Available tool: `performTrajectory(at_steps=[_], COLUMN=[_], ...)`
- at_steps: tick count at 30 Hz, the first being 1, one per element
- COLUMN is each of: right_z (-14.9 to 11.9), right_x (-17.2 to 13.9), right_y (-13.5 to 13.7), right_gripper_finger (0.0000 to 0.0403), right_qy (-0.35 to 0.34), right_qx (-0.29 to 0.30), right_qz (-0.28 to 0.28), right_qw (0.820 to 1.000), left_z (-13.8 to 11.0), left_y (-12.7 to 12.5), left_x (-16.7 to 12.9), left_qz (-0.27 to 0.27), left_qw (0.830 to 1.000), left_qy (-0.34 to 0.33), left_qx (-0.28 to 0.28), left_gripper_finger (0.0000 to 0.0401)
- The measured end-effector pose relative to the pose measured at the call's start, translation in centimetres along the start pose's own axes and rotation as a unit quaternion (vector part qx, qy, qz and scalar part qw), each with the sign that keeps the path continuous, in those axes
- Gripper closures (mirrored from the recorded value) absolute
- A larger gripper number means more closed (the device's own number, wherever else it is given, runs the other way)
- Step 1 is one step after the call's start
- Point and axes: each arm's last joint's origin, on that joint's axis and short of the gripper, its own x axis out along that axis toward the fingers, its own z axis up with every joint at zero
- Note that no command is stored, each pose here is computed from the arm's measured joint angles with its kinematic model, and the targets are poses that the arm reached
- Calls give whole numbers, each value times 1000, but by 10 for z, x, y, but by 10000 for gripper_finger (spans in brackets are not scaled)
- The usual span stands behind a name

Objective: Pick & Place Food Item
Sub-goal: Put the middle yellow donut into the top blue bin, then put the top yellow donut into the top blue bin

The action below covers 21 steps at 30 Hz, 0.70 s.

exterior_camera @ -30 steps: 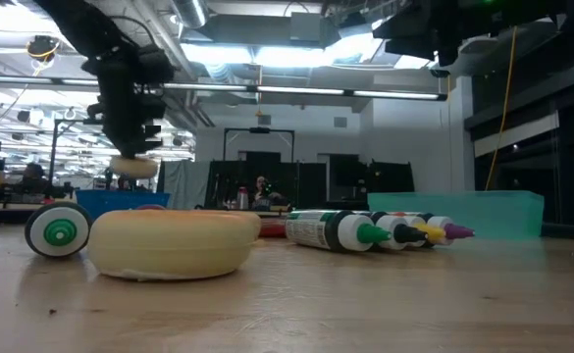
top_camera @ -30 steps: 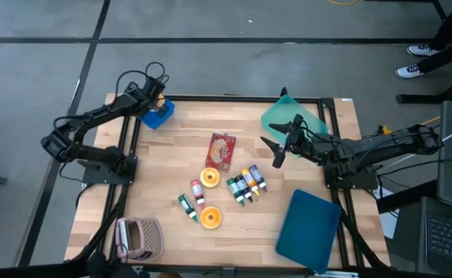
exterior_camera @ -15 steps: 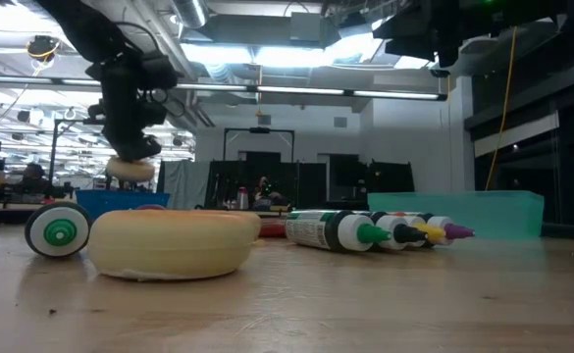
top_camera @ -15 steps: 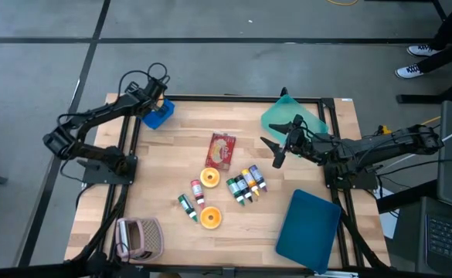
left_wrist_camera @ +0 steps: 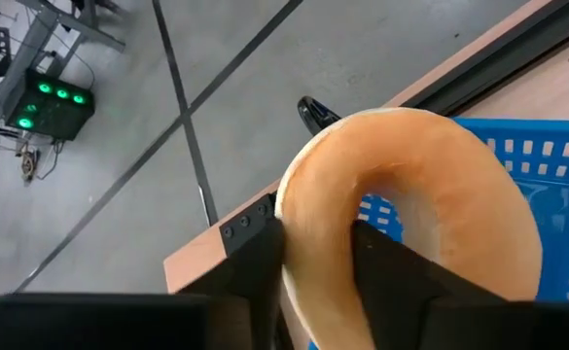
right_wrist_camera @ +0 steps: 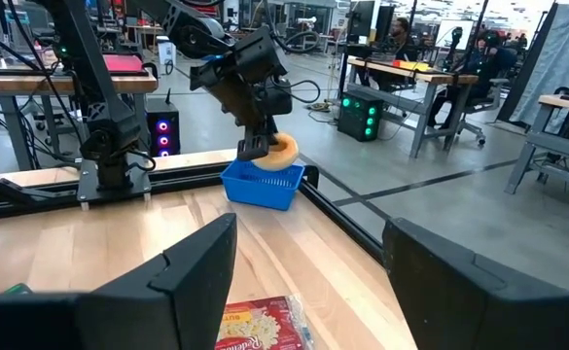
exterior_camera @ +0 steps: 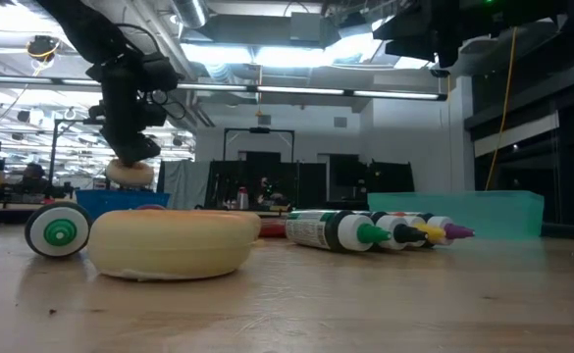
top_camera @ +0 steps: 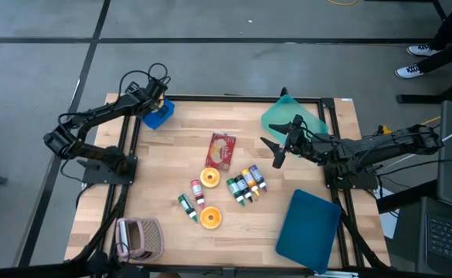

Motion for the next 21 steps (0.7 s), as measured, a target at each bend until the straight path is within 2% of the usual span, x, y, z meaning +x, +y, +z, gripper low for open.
performTrajectory(at_steps=[4, 8, 16, 21], right_z=[0, 0, 0, 0], right_x=[0, 0, 0, 0], right_y=[0, 0, 0, 0], right_gripper_finger=[149, 149, 149, 149], right_qy=[0, 0, 0, 0], right_qx=[0, 0, 1, 1], right_qz=[0, 0, 0, -1], right_qw=[1000, 1000, 1000, 1000], left_z=[0, 0, 0, 2], left_y=[0, 3, 3, 4], left_x=[1, 4, 4, -1], left_qz=[-21, -44, -56, -82], left_qw=[1000, 999, 998, 996], left_qy=[-1, -1, -4, -25], left_qx=[-10, -20, -19, -18], left_gripper_finger=[237, 214, 209, 211])
